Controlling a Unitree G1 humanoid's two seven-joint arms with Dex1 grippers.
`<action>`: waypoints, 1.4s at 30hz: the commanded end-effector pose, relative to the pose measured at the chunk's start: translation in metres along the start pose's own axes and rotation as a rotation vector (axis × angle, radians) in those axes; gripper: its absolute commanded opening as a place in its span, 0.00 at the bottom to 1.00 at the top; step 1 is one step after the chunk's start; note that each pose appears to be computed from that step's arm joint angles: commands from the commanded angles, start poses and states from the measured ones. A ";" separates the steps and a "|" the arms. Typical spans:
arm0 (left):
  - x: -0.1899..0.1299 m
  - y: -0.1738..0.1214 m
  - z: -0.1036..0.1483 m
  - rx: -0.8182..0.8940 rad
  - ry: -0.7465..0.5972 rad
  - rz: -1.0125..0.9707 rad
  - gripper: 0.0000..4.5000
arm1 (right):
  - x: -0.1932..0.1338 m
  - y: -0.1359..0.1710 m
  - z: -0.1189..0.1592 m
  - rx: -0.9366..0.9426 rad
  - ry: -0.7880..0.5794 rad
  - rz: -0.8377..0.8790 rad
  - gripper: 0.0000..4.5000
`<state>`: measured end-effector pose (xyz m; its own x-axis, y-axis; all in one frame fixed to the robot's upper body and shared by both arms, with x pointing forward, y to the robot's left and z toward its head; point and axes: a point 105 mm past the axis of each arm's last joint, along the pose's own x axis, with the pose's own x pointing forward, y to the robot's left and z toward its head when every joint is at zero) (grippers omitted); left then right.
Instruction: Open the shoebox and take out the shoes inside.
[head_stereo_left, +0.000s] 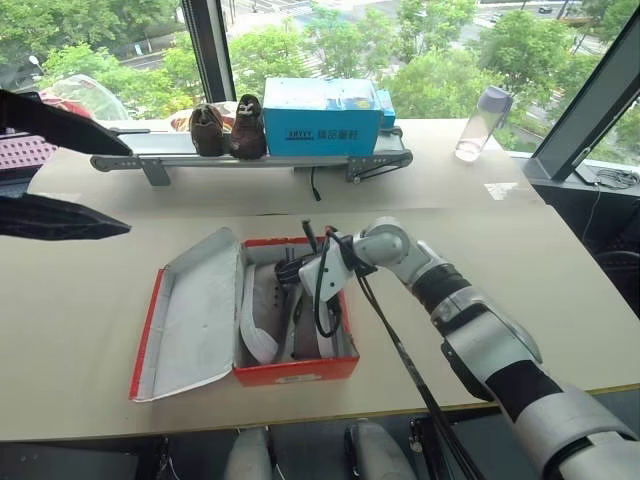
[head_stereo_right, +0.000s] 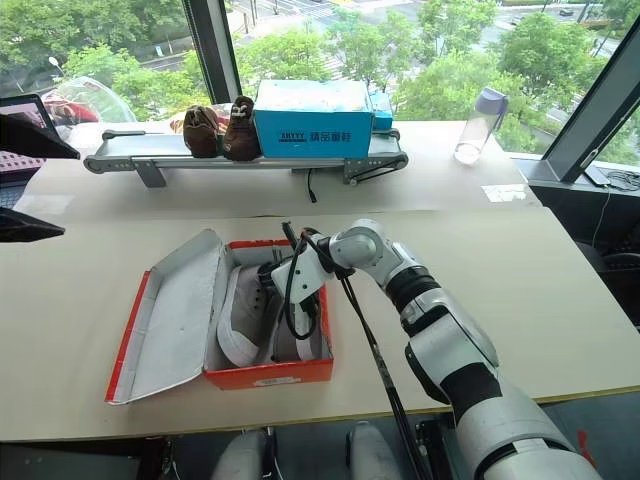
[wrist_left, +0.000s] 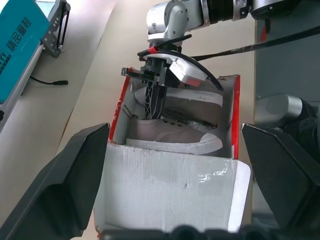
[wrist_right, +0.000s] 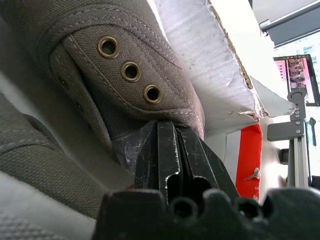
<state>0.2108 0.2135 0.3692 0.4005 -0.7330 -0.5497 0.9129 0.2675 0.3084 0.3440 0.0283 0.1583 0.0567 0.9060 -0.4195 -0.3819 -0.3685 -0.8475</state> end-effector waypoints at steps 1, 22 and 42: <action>-0.002 0.001 0.009 0.047 -0.015 0.014 1.00 | -0.001 -0.005 0.001 0.008 -0.006 -0.034 0.02; 0.001 0.007 0.008 0.054 -0.015 -0.005 1.00 | -0.031 -0.037 -0.009 -0.059 0.099 -0.101 0.68; -0.005 0.003 0.009 0.037 -0.012 0.022 1.00 | 0.018 -0.023 0.011 -0.152 0.002 -0.002 0.52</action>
<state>0.2146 0.2140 0.3705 0.3987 -0.7368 -0.5461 0.9131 0.2636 0.3109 0.3479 0.0496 0.1699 0.0837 0.8991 -0.4296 -0.2598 -0.3965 -0.8805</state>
